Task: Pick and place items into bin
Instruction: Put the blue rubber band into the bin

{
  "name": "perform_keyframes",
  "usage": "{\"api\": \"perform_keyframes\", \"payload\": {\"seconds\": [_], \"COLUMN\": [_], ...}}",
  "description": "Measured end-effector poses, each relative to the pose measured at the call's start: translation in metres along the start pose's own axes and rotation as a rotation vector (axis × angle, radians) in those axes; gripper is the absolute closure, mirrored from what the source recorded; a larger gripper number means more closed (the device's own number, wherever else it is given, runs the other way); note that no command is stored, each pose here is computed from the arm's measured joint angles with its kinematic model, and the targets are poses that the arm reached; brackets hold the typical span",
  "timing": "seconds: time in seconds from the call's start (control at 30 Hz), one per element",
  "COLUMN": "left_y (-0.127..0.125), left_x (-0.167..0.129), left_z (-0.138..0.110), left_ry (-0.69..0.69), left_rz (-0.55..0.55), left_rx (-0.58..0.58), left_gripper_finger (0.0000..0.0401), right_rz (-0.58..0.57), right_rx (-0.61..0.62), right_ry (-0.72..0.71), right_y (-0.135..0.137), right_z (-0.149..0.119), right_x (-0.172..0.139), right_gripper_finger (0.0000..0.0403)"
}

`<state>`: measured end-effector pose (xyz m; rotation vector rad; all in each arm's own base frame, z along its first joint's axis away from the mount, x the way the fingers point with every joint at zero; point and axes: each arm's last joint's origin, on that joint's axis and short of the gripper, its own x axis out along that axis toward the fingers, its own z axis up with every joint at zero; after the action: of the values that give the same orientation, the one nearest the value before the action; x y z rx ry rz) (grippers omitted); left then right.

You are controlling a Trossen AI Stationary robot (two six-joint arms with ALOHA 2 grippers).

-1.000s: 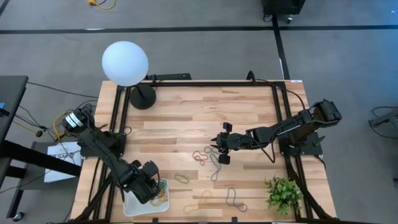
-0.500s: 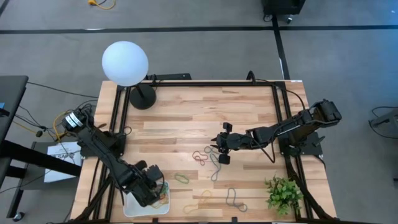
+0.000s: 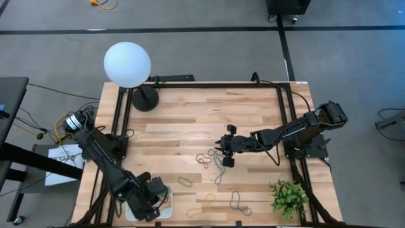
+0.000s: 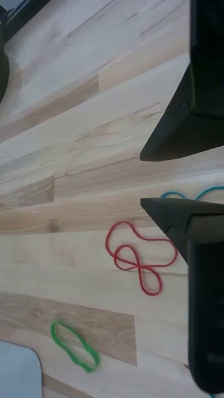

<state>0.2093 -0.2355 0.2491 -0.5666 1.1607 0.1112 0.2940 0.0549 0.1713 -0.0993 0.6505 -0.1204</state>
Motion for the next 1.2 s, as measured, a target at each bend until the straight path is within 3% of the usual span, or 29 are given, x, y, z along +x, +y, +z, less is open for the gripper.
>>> {"api": "perform_keyframes", "payload": {"seconds": [0.1, 0.33, 0.53, 0.7, 0.87, 1.2], "left_y": [-0.006, 0.000, 0.011, 0.012, 0.014, 0.019], "left_x": [-0.002, 0.004, 0.010, 0.010, 0.011, 0.013], "left_z": [-0.005, -0.009, -0.013, -0.011, -0.003, 0.010], "left_ry": [-0.021, -0.045, -0.033, -0.054, -0.090, -0.103], "left_rz": [-0.039, 0.017, 0.089, 0.104, 0.110, 0.134], "left_rx": [-0.021, -0.098, -0.142, -0.075, 0.001, 0.066], "left_gripper_finger": [0.0396, 0.0377, 0.0349, 0.0326, 0.0322, 0.0322], "right_rz": [0.000, 0.000, -0.018, -0.030, 0.043, 0.005], "right_rx": [0.000, -0.002, 0.022, 0.073, 0.111, 0.091], "right_ry": [0.000, 0.011, 0.156, 0.221, 0.194, 0.285], "right_y": [0.000, 0.000, -0.001, -0.004, -0.001, 0.004], "right_z": [0.000, -0.001, -0.016, -0.022, -0.019, -0.042], "right_x": [0.000, 0.000, -0.001, -0.002, 0.000, 0.036], "right_gripper_finger": [0.0302, 0.0302, 0.0302, 0.0302, 0.0302, 0.0302]}}
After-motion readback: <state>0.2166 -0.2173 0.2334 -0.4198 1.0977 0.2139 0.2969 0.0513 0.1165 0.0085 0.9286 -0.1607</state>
